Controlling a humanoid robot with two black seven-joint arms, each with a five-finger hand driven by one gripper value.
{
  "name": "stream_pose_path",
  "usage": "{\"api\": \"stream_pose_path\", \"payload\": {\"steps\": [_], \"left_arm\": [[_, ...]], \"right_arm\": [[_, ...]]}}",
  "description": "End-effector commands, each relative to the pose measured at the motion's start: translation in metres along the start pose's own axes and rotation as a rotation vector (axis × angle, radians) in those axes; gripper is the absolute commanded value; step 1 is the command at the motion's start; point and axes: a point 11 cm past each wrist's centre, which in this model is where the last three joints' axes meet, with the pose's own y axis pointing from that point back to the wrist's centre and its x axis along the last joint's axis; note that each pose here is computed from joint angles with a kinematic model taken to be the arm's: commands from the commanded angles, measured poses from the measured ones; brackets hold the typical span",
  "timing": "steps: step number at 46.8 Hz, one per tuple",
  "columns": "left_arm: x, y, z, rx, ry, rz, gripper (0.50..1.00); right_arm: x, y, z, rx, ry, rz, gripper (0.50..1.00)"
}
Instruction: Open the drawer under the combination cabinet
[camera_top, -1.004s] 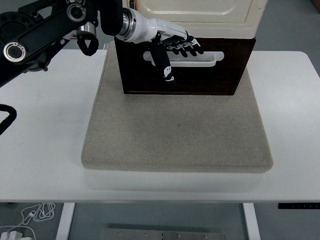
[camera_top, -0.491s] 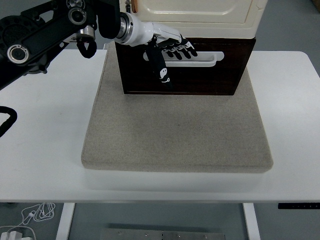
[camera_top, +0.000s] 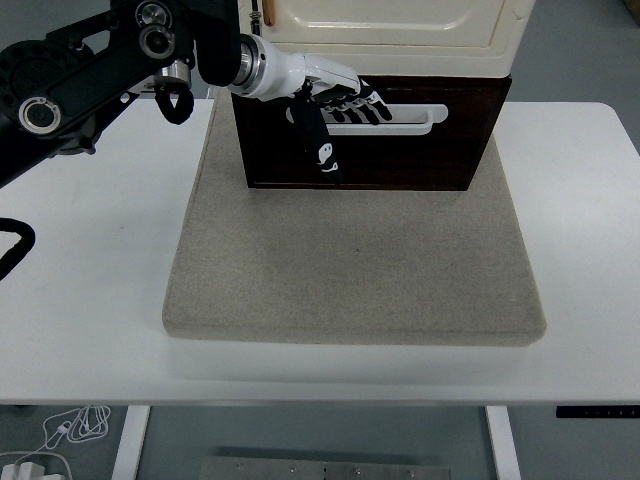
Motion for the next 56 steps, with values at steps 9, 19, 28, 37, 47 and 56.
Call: {"api": "stream_pose_path", "payload": {"steps": [9, 19, 28, 37, 47, 56], "left_arm": [[-0.0001, 0.0000, -0.0001, 0.001, 0.000, 0.000, 1.000], [-0.0006, -0.0002, 0.0005, 0.000, -0.003, -0.002, 1.000], [-0.0011, 0.0002, 0.0027, -0.007, -0.003, -0.005, 1.000], [-0.0016, 0.0002, 0.0034, -0.013, 0.005, -0.009, 1.000], [-0.0018, 0.0006, 0.0033, -0.016, 0.009, -0.011, 1.000], [-0.0009, 0.0013, 0.0040, -0.020, 0.012, -0.008, 1.000]], "right_arm": [[0.0000, 0.0000, 0.0000, 0.000, 0.000, 0.000, 0.928], [-0.0001, 0.0000, 0.0000, 0.000, 0.000, -0.001, 0.928], [-0.0001, 0.0000, 0.0000, 0.000, 0.000, -0.001, 0.928], [0.0000, 0.0000, 0.0000, 0.000, 0.000, 0.000, 0.928], [0.0000, 0.0000, 0.0000, 0.000, 0.000, 0.000, 0.928], [-0.0001, 0.0000, 0.0000, 0.000, 0.000, -0.001, 0.928]]}}
